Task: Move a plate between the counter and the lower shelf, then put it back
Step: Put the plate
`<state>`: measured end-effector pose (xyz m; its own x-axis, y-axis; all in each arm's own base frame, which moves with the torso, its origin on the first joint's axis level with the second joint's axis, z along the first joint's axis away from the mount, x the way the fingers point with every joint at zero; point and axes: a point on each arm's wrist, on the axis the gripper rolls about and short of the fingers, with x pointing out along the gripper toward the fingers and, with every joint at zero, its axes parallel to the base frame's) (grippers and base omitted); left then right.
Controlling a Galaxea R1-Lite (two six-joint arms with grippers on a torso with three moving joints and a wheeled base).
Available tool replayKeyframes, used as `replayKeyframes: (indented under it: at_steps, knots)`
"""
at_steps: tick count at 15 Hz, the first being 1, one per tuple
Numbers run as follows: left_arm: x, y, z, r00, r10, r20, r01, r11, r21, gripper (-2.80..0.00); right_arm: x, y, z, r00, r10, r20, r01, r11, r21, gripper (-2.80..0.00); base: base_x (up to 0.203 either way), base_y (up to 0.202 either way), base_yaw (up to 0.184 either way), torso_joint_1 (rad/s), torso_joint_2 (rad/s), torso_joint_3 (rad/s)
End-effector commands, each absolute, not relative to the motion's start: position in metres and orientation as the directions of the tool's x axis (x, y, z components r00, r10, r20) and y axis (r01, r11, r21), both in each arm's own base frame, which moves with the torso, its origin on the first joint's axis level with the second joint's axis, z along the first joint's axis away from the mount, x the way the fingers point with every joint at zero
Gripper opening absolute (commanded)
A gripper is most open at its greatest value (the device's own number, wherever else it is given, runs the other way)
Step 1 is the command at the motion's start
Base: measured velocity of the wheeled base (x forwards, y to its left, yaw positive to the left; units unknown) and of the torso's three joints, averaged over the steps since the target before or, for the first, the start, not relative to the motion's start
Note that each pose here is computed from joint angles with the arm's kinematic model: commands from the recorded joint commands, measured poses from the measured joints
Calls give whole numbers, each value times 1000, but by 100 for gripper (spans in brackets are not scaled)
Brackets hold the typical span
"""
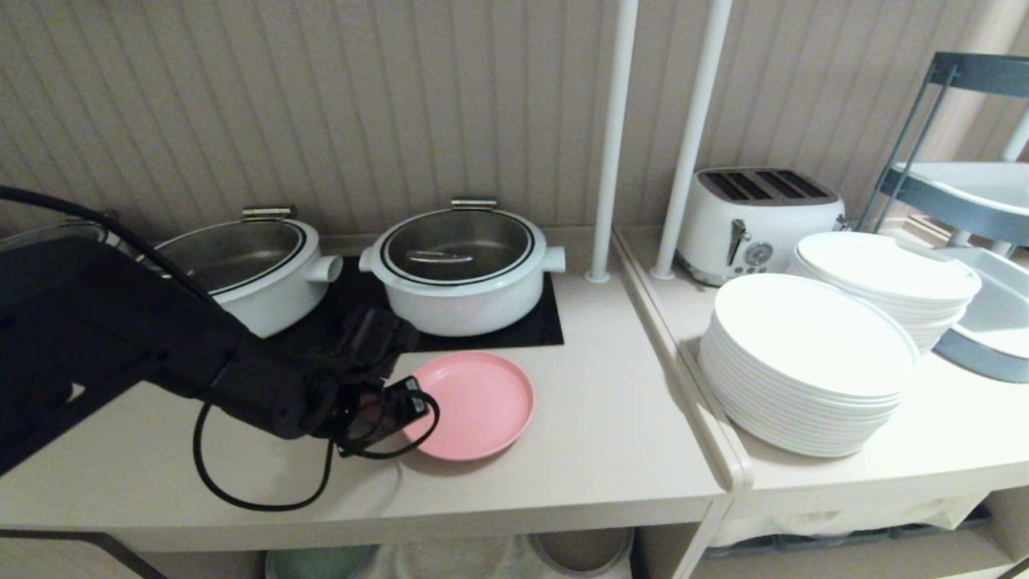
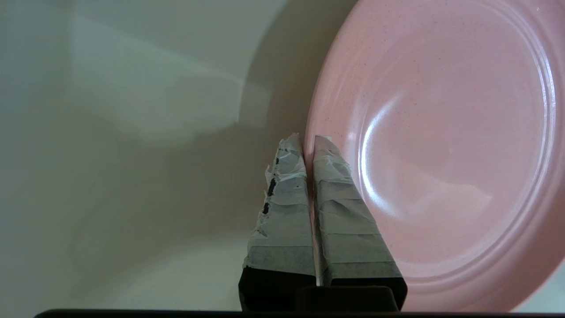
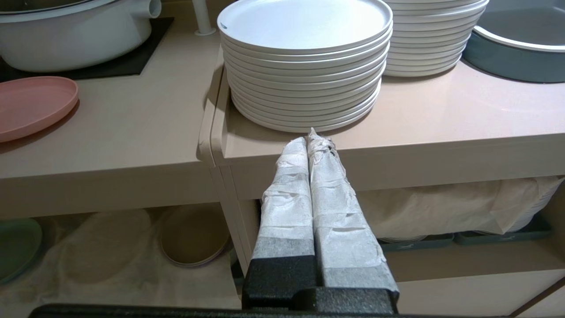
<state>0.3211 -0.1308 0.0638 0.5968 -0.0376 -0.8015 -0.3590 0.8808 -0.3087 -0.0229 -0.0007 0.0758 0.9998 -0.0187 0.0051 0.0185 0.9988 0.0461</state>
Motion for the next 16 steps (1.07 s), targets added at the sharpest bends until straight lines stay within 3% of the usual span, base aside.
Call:
replayKeyframes:
  at_steps: [1, 8, 9, 16]
  knots:
    - [321, -133, 64, 599, -42, -800, -356, 881, -313, -280, -23, -1, 76, 1000, -18, 3, 18, 999, 46, -280, 0, 0, 0, 0, 0, 0]
    - [320, -136, 65, 602, -49, -797, -347, 883, -315, -280, -23, -1, 76, 1000, -18, 3, 18, 999, 46, -280, 0, 0, 0, 0, 0, 0]
    - [320, -136, 66, 604, -46, -796, -347, 883, -315, 0, -23, -1, 76, 1000, -18, 5, 18, 999, 46, -280, 0, 0, 0, 0, 0, 0]
    - [318, -135, 75, 622, -49, -781, -344, 880, -329, 0, -23, -1, 76, 1000, -18, 3, 18, 999, 46, -280, 0, 0, 0, 0, 0, 0]
